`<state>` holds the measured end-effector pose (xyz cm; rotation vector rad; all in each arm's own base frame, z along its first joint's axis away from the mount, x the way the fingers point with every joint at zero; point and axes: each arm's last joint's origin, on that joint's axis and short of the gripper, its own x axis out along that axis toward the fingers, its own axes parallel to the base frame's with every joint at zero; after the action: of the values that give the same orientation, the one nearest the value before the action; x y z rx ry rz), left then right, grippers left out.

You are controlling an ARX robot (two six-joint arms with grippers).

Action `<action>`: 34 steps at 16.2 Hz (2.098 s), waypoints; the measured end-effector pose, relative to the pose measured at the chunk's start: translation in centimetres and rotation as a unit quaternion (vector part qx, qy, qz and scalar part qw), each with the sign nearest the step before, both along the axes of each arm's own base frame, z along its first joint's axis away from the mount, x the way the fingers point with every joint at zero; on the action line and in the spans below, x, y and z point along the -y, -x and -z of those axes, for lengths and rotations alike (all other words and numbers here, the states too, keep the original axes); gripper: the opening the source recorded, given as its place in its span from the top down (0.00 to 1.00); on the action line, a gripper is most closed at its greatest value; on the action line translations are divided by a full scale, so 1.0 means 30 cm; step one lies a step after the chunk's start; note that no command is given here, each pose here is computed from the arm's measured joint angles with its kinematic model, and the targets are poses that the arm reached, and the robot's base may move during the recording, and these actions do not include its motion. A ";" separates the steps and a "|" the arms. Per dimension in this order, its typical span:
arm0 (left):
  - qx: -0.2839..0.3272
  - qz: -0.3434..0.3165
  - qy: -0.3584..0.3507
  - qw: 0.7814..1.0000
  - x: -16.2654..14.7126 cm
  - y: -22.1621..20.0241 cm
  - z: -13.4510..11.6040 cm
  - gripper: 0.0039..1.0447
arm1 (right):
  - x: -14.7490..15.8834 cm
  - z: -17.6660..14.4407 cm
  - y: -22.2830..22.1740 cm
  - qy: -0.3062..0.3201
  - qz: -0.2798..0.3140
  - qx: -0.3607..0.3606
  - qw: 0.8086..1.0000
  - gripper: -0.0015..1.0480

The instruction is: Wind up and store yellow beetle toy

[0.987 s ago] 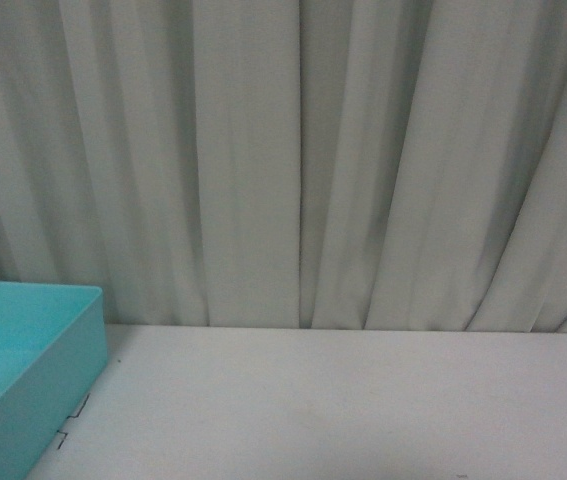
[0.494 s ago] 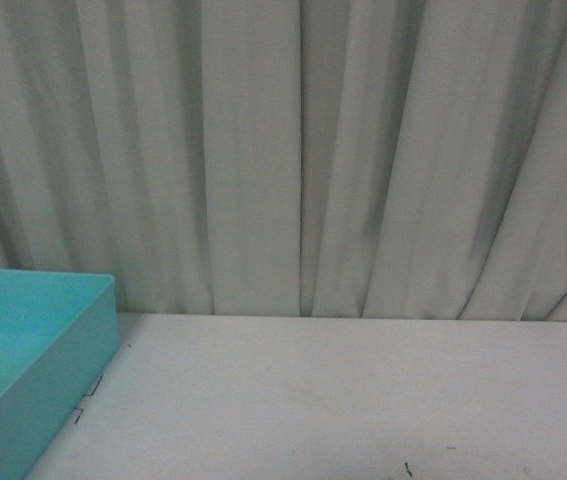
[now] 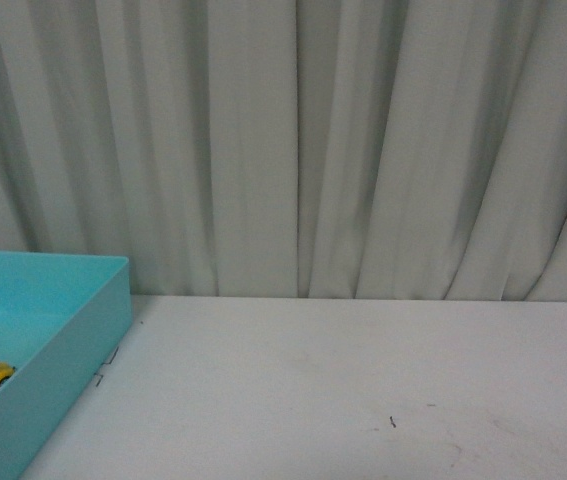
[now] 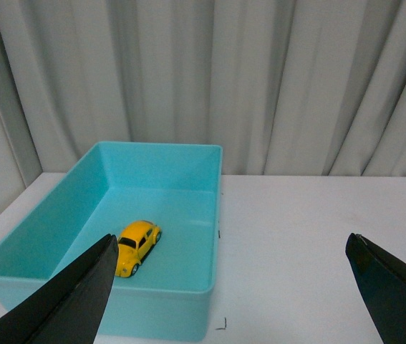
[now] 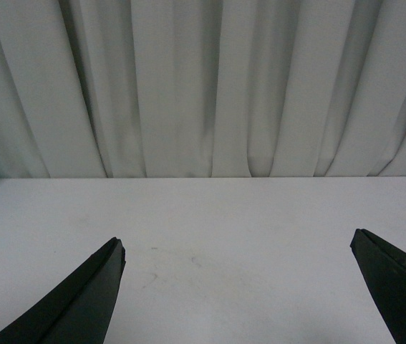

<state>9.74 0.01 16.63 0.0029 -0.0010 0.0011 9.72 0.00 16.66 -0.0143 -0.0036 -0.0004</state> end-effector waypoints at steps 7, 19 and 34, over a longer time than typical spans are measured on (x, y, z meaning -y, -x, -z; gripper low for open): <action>0.000 0.000 0.000 1.000 0.000 0.000 0.000 0.06 | 0.000 0.000 0.000 0.000 0.000 0.000 1.000 0.06; 0.000 0.000 0.000 1.000 0.000 0.000 0.000 0.06 | 0.000 0.000 0.000 0.000 0.000 0.000 1.000 0.06; 0.000 0.000 0.000 1.000 0.000 0.000 0.000 0.06 | 0.000 0.000 0.000 0.000 0.000 0.000 1.000 0.06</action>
<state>9.74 0.01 16.63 0.0025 -0.0013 0.0015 9.72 0.00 16.66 -0.0139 -0.0036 -0.0004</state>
